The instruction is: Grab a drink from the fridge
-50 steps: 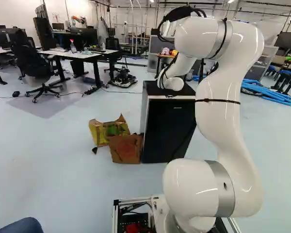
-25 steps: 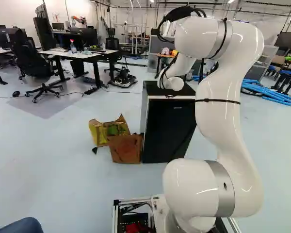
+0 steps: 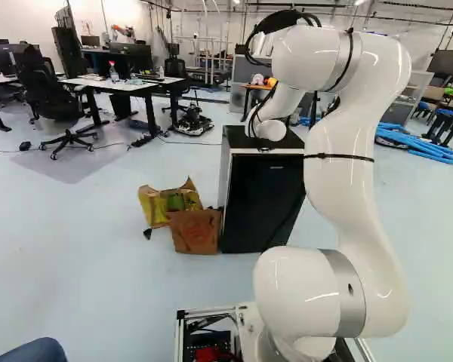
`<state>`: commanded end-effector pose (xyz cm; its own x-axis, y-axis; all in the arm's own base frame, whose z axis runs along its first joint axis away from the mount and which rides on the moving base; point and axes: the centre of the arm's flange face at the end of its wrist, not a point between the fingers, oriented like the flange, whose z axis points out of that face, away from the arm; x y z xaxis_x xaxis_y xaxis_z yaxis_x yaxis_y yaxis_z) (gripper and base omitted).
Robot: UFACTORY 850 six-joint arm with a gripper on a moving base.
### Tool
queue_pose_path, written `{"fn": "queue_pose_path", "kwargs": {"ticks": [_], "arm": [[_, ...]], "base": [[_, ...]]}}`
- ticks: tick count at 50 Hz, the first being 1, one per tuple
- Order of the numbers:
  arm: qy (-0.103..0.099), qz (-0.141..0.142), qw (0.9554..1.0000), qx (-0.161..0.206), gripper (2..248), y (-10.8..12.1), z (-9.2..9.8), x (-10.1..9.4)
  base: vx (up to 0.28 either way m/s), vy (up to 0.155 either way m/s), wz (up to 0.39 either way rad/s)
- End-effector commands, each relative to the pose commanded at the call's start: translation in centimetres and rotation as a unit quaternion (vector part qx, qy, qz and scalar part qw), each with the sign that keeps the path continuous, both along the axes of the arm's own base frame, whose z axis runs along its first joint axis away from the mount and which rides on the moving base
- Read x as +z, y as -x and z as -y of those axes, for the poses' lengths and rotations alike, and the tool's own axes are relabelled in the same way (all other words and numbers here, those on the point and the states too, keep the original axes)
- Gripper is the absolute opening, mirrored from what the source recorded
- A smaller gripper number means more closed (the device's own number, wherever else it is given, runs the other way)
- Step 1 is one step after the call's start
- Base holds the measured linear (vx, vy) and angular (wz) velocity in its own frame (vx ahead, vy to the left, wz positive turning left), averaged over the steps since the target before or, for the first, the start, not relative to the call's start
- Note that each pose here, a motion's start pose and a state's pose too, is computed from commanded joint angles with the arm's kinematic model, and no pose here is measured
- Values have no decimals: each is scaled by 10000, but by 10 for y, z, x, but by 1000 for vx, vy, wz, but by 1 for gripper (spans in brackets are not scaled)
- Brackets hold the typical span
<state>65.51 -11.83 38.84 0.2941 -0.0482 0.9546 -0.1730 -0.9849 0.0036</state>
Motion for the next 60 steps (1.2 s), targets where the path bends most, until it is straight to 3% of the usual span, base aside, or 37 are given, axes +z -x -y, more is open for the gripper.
{"fn": "queue_pose_path", "kwargs": {"ticks": [30, 60], "arm": [[45, 247, 9997, 0, 100, 3, -1, 34], [42, 239, 9997, 21, 100, 10, -5, 35]], "base": [[0, 0, 0], [0, 0, 0]]}}
